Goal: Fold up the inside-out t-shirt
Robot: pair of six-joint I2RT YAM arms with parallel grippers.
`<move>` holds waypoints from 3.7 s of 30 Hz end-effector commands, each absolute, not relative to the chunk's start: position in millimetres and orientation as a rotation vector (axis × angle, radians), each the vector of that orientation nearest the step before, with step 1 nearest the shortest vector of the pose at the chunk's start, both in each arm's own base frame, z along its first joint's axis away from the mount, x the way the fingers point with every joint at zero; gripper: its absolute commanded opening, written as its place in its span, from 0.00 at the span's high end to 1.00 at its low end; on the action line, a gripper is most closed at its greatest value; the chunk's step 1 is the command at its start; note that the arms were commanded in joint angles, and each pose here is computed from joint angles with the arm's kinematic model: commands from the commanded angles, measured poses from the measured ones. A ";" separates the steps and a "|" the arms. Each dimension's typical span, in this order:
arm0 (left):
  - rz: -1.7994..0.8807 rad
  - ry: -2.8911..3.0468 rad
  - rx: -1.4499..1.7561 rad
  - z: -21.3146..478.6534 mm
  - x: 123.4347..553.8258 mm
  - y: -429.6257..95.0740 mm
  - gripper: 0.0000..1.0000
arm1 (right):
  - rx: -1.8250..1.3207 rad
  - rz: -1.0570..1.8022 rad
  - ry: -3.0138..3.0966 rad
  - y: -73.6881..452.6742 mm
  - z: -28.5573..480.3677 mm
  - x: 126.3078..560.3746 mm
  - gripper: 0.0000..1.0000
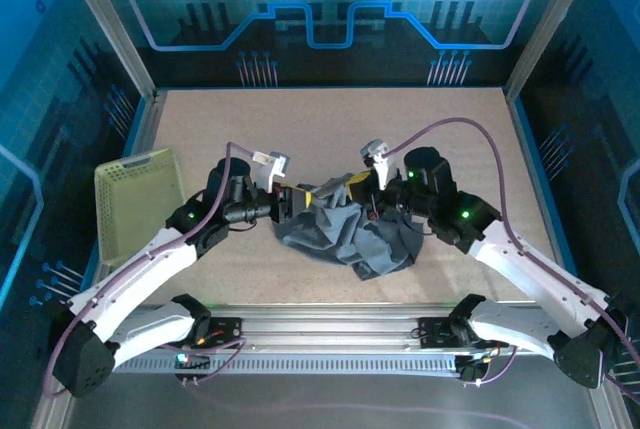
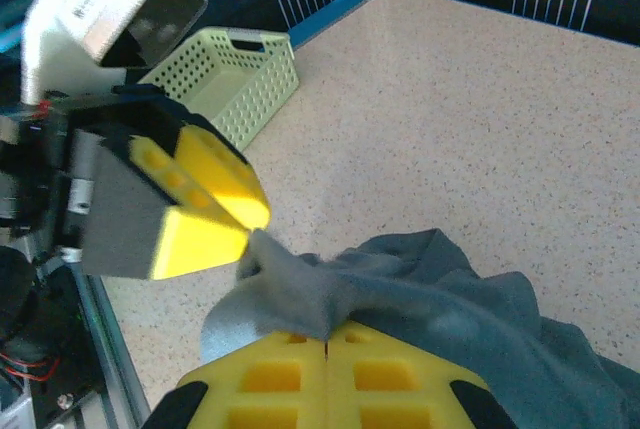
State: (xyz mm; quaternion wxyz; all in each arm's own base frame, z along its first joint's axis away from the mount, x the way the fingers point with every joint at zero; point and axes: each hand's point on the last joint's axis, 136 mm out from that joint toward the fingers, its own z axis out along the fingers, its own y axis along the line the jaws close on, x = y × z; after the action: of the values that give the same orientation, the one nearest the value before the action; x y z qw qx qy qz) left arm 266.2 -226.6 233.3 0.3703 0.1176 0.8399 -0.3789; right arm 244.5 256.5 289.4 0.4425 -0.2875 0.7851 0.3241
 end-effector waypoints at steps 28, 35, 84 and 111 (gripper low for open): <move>-0.840 1.847 0.619 294.0 220.5 -307.5 0.35 | -0.404 0.893 2.208 273.6 314.9 268.2 1.00; -0.626 1.936 0.453 273.0 253.1 -297.3 0.35 | -0.336 0.876 2.210 283.8 316.2 269.0 1.00; -1.038 1.829 0.341 355.5 248.5 -240.2 1.00 | -0.806 0.434 2.070 302.4 240.7 261.9 0.66; -0.612 2.154 0.095 268.8 282.7 -165.4 0.56 | -0.695 1.075 1.947 292.1 295.7 239.1 1.00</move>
State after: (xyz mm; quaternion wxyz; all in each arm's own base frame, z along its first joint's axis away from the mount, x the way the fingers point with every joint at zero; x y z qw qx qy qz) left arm 297.5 -166.3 244.6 0.3874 0.0002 0.8816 -0.2696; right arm 233.8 288.5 277.9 0.3920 -0.2896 0.7812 0.3902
